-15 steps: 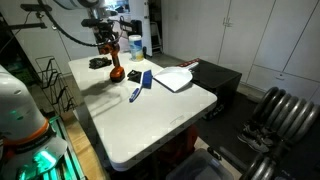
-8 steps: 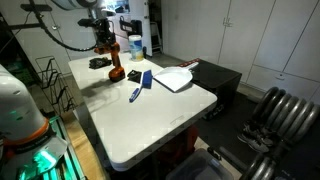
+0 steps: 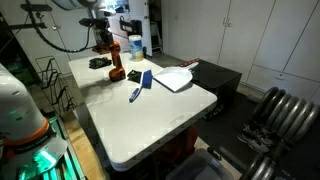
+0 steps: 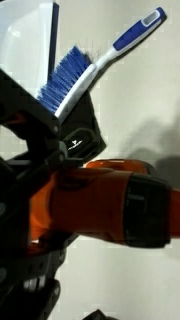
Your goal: Rotate the hand drilling machine clockwise and press the trigger switch
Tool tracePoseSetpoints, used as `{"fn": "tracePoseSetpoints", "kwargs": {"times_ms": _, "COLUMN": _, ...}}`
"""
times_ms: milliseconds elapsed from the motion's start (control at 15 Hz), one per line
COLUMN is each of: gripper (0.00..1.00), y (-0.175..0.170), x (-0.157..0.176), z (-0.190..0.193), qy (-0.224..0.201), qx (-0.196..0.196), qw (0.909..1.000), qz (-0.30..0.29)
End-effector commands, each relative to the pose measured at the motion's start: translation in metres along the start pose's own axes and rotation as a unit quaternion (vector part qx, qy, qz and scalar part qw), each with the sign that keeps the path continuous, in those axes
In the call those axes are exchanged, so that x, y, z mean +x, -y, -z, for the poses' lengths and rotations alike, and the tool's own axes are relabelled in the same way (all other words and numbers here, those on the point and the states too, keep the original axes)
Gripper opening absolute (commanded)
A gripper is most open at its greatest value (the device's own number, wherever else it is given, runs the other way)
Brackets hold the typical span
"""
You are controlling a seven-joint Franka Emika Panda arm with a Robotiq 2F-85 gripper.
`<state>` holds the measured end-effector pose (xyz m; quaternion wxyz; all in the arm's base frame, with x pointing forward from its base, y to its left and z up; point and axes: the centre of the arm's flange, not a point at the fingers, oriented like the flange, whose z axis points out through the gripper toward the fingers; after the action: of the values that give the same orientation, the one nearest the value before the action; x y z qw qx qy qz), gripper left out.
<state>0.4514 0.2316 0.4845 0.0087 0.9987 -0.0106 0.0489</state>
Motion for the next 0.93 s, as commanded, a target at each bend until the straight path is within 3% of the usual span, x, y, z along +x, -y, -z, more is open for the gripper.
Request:
{"fn": "tracePoseSetpoints", "kwargs": {"times_ms": 0, "gripper": 0.33, "y": 0.0072, "x": 0.0074, "z": 0.0022, "qy": 0.007, "qx": 0.013, "qw": 0.9986, "qz": -0.051}}
{"fn": "tracePoseSetpoints", "kwargs": {"times_ms": 133, "gripper": 0.33, "y": 0.0054, "x": 0.0072, "z": 0.0025, "qy": 0.004, "qx": 0.012, "qw": 0.9981, "qz": -0.061}}
{"fn": "tracePoseSetpoints", "kwargs": {"times_ms": 200, "gripper": 0.58, "y": -0.0003, "x": 0.0027, "z": -0.0002, "qy": 0.002, "qx": 0.003, "qw": 0.9991, "qz": -0.042}}
{"fn": "tracePoseSetpoints", "kwargs": {"times_ms": 533, "gripper": 0.58, "y": -0.0002, "x": 0.0031, "z": -0.0002, "qy": 0.002, "qx": 0.004, "qw": 0.9988, "qz": -0.049}}
{"fn": "tracePoseSetpoints", "kwargs": {"times_ms": 600, "gripper": 0.33, "y": 0.0015, "x": 0.0049, "z": 0.0024, "qy": -0.003, "qx": 0.008, "qw": 0.9972, "qz": -0.075}}
{"fn": "tracePoseSetpoints", "kwargs": {"times_ms": 867, "gripper": 0.33, "y": 0.0019, "x": 0.009, "z": 0.0078, "qy": 0.002, "qx": 0.006, "qw": 0.9801, "qz": -0.198}}
